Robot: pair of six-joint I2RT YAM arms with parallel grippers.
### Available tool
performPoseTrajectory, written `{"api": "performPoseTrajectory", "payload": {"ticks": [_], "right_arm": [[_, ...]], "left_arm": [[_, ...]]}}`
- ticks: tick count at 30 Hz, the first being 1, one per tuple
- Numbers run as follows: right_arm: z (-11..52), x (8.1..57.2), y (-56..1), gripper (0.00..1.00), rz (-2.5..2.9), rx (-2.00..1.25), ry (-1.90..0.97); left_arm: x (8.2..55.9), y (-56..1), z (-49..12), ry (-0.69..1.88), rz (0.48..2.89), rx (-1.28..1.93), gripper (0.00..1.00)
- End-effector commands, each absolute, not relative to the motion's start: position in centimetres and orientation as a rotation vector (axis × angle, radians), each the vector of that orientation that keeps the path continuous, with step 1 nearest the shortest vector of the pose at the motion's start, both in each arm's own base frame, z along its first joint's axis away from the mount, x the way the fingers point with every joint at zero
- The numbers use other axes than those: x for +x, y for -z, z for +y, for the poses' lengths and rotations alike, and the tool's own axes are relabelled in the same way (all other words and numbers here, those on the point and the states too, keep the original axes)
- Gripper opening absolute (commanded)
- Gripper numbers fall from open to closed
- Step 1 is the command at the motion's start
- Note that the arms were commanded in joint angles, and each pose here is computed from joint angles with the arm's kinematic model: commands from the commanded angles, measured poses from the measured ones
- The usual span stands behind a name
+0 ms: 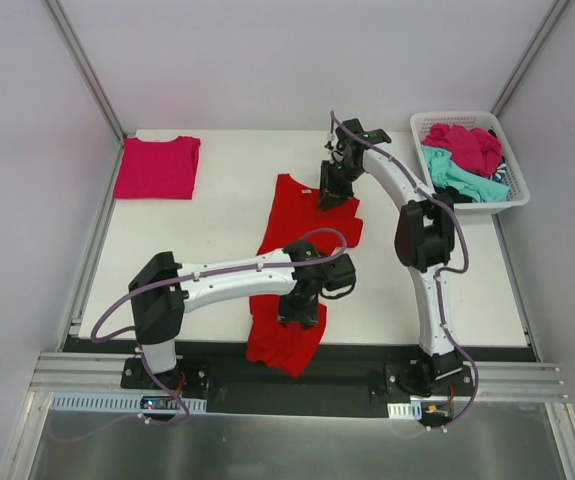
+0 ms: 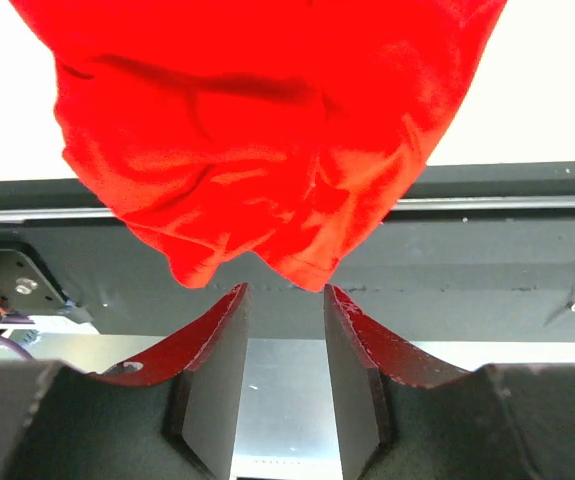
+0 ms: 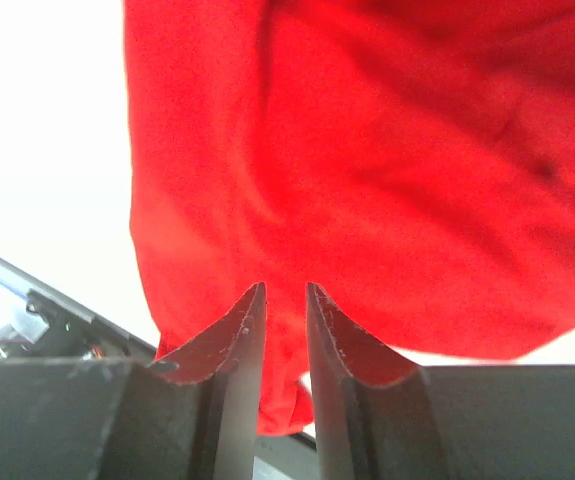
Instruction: Fold and stack the t-shirts
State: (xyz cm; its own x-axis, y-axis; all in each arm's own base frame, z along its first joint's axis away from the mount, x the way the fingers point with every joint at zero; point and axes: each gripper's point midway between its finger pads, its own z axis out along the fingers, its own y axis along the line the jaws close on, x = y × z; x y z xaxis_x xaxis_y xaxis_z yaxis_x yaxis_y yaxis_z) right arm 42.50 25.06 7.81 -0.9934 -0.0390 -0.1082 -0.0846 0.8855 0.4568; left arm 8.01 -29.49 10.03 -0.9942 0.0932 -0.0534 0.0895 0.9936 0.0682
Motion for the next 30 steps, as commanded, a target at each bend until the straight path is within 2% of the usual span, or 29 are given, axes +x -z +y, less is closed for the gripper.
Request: {"api": "performPoseTrajectory", "payload": {"ticks": [1,6,16,21,30], "right_arm": [[26.7,37.8,-16.3,0.26,2.814,-0.31,-0.719],[26.3,33.5,-16.0,0.24,2.851,-0.345,-0.633],[21.0,29.0,-18.5,0.23,2.777,-0.264,-0.474],[18.6,25.5,-19.7,0.23,2.717,-0.202,-0.448],[17.0,17.8,-17.3,0.23,2.768,-0.251,-0.354]], "left_arm": [[11.1,-12.1,-25.2,-0.262,2.992,0.094,0.36],[14.8,-11.1,-21.7,-0.364,2.946,0.028,0.36],[22.8,-10.2,-17.8,-0.268,2.949,-0.14,0.36],[26.8,-10.4,-19.7,-0.147,2.956,-0.141,0.36],[31.8,-9.8,-23.4,0.006,2.981,-0.033,0.36]]}}
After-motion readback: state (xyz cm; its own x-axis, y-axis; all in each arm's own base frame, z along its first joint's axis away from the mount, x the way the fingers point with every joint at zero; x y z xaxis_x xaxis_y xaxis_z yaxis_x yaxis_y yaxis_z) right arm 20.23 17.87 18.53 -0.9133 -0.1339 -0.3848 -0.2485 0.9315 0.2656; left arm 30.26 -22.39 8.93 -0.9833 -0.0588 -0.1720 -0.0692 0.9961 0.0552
